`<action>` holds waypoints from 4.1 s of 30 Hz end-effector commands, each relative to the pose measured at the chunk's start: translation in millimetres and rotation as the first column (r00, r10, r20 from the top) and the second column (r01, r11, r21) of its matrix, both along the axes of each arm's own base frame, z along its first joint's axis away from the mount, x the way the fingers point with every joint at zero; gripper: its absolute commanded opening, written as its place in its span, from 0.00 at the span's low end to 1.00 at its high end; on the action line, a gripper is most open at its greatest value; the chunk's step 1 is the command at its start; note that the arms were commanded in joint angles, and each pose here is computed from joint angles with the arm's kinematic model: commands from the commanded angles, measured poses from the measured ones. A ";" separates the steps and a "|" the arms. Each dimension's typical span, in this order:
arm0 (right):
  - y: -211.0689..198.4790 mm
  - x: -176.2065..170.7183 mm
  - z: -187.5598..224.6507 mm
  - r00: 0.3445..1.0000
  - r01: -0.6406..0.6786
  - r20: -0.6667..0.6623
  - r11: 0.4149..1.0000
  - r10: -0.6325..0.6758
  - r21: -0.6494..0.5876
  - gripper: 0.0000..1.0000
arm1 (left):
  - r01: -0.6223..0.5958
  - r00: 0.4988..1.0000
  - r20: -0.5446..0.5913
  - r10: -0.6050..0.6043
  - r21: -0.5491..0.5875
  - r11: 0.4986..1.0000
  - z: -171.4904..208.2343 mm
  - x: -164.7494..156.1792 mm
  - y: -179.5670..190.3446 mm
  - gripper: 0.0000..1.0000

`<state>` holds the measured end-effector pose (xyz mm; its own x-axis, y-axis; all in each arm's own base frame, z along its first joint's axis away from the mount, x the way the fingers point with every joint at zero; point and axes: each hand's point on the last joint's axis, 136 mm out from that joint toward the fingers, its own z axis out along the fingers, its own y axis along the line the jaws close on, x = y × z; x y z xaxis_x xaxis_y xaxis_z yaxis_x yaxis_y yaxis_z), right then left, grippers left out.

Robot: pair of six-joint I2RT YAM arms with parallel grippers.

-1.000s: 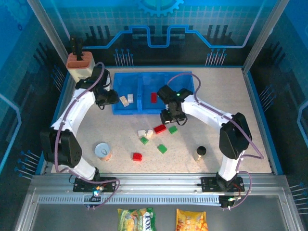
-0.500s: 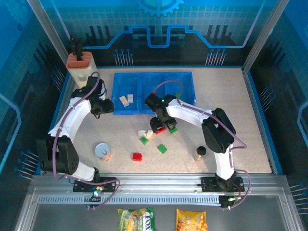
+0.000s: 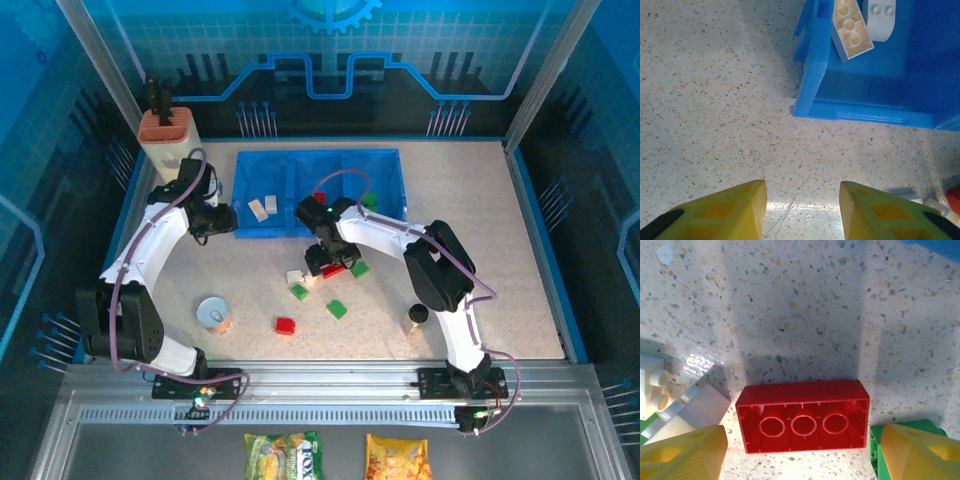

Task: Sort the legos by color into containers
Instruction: Pick up the lego from the center of the table, then place the lego in the container.

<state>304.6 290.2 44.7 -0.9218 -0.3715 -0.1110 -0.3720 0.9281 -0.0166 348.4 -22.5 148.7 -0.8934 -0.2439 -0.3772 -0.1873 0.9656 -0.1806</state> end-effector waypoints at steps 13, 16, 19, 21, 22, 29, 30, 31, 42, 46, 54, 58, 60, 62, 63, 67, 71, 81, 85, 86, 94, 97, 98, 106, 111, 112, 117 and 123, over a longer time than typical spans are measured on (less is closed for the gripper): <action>5.6 -1.8 -19.4 0.999 -0.022 -0.033 0.999 0.021 -0.038 0.80 | 0.016 1.000 0.010 -0.016 -0.019 1.000 4.0 -3.9 -0.4 0.43; 3.6 -1.6 -20.2 0.999 -0.021 -0.032 0.999 0.019 -0.050 0.78 | 0.015 1.000 0.013 -0.014 -0.020 1.000 5.5 -4.0 -0.3 0.43; 0.1 -1.3 -19.1 1.000 -0.018 -0.026 0.998 0.016 -0.066 0.77 | 0.015 1.000 0.018 -0.015 -0.022 1.000 7.7 -4.1 -0.9 0.43; -2.0 -1.0 -17.5 1.000 -0.014 -0.020 0.997 0.013 -0.073 0.77 | 0.014 1.000 0.022 -0.014 -0.025 1.000 9.2 -4.0 -1.2 0.44; -3.3 -1.4 -16.5 1.000 -0.013 -0.020 0.997 0.011 -0.077 0.76 | 0.015 1.000 0.022 -0.015 -0.026 1.000 9.6 -4.5 -1.5 0.43; -6.3 -2.5 -7.4 1.000 -0.021 -0.002 0.996 0.021 -0.092 0.80 | 0.012 0.999 0.035 -0.011 -0.046 0.999 20.2 -5.9 -4.3 0.44; -5.8 -2.8 -6.7 1.000 -0.025 -0.003 0.996 0.024 -0.090 0.80 | 0.012 0.999 0.034 -0.010 -0.049 0.999 21.2 -6.5 -4.7 0.44; -4.7 -3.6 -7.1 0.999 -0.032 -0.006 0.996 0.031 -0.086 0.81 | 0.013 0.999 0.039 -0.011 -0.052 0.999 23.7 -6.8 -5.2 0.44; -3.9 -14.0 -23.6 0.989 -0.140 -0.066 0.985 0.134 -0.096 0.82 | 0.009 0.999 0.053 -0.004 -0.089 0.996 30.6 -16.0 -10.3 0.44; -8.0 -12.9 -27.5 0.987 -0.153 -0.072 0.980 0.145 -0.127 0.79 | 0.004 0.999 0.050 0.001 -0.094 0.996 27.4 -19.2 -10.9 0.44; -10.1 -12.0 -25.9 0.987 -0.153 -0.069 0.978 0.144 -0.140 0.74 | 0.002 0.999 0.046 0.002 -0.100 0.995 14.9 -22.9 -11.8 0.44; -9.8 -10.9 -21.1 0.988 -0.148 -0.060 0.979 0.141 -0.139 0.70 | 0.003 0.999 0.054 0.003 -0.099 0.995 11.3 -21.7 -11.6 0.43; -9.5 -9.7 -16.6 0.989 -0.145 -0.051 0.980 0.139 -0.138 0.68 | 0.005 0.998 0.057 0.001 -0.096 0.995 10.5 -21.0 -11.4 0.43; -8.5 -8.8 -10.4 0.989 -0.144 -0.039 0.981 0.140 -0.132 0.67 | 0.010 0.998 0.067 -0.003 -0.097 0.995 10.1 -18.9 -11.7 0.43; -8.9 -8.2 -8.0 0.990 -0.141 -0.035 0.981 0.137 -0.131 0.66 | 0.011 0.998 0.070 -0.005 -0.097 0.995 9.8 -18.5 -11.6 0.43; -7.3 -6.0 5.8 0.991 -0.137 -0.011 0.983 0.137 -0.120 0.65 | 0.017 0.997 0.072 -0.011 -0.092 0.996 7.8 -18.3 -11.6 0.43; -3.0 -3.4 20.5 0.991 -0.130 0.016 0.987 0.132 -0.094 0.64 | 0.022 0.997 0.071 -0.016 -0.084 0.996 5.5 -19.0 -10.4 0.43; 11.0 14.0 57.8 0.988 -0.119 0.098 0.992 0.123 -0.048 0.63 | 0.032 0.996 0.080 -0.026 -0.085 0.996 5.3 -18.7 -11.5 0.43; 15.2 29.1 70.9 0.988 -0.064 0.137 0.998 0.067 -0.026 0.62 | 0.035 0.996 0.082 -0.028 -0.087 0.996 5.2 -19.3 -11.8 0.43; 15.7 33.2 73.2 0.989 -0.041 0.143 0.999 0.043 -0.015 0.61 | 0.035 0.996 0.083 -0.027 -0.087 0.996 5.5 -19.3 -11.7 0.43; 9.8 76.0 72.9 0.959 0.218 0.170 0.973 -0.228 0.076 0.59 | 0.040 0.996 0.086 -0.032 -0.093 0.995 5.8 -19.8 -13.2 0.43; 8.6 88.7 69.5 0.938 0.284 0.180 0.954 -0.297 0.092 0.59 | 0.042 0.996 0.087 -0.034 -0.093 0.995 6.0 -19.5 -13.4 0.43; 8.6 92.2 69.0 0.932 0.300 0.185 0.949 -0.313 0.096 0.59 | 0.043 0.996 0.086 -0.035 -0.095 0.995 5.9 -19.8 -13.7 0.43; 20.8 118.9 57.1 0.902 0.369 0.184 0.918 -0.391 0.144 0.59 | 0.046 0.995 0.088 -0.037 -0.099 0.994 5.9 -19.2 -14.7 0.43; 27.6 130.1 46.6 0.895 0.388 0.173 0.908 -0.412 0.155 0.59 | 0.045 0.995 0.090 -0.036 -0.098 0.994 6.2 -19.5 -14.3 0.43; 28.7 132.1 44.6 0.893 0.393 0.172 0.906 -0.417 0.157 0.59 | 0.044 0.996 0.088 -0.035 -0.098 0.994 5.8 -19.5 -14.3 0.43; 29.9 139.4 33.2 0.883 0.414 0.170 0.897 -0.437 0.156 0.59 | 0.046 0.995 0.087 -0.037 -0.103 0.994 5.7 -19.3 -15.2 0.43; 28.9 143.8 19.6 0.880 0.425 0.167 0.894 -0.445 0.145 0.62 | 0.047 0.996 0.086 -0.038 -0.103 0.994 5.2 -19.4 -15.3 0.43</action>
<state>441.7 321.8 66.6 -0.9481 0.0498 -0.3141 0.0361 0.9981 0.0494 330.7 -36.7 149.1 -0.8749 -0.2620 -0.4073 -0.1543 0.9480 -0.2784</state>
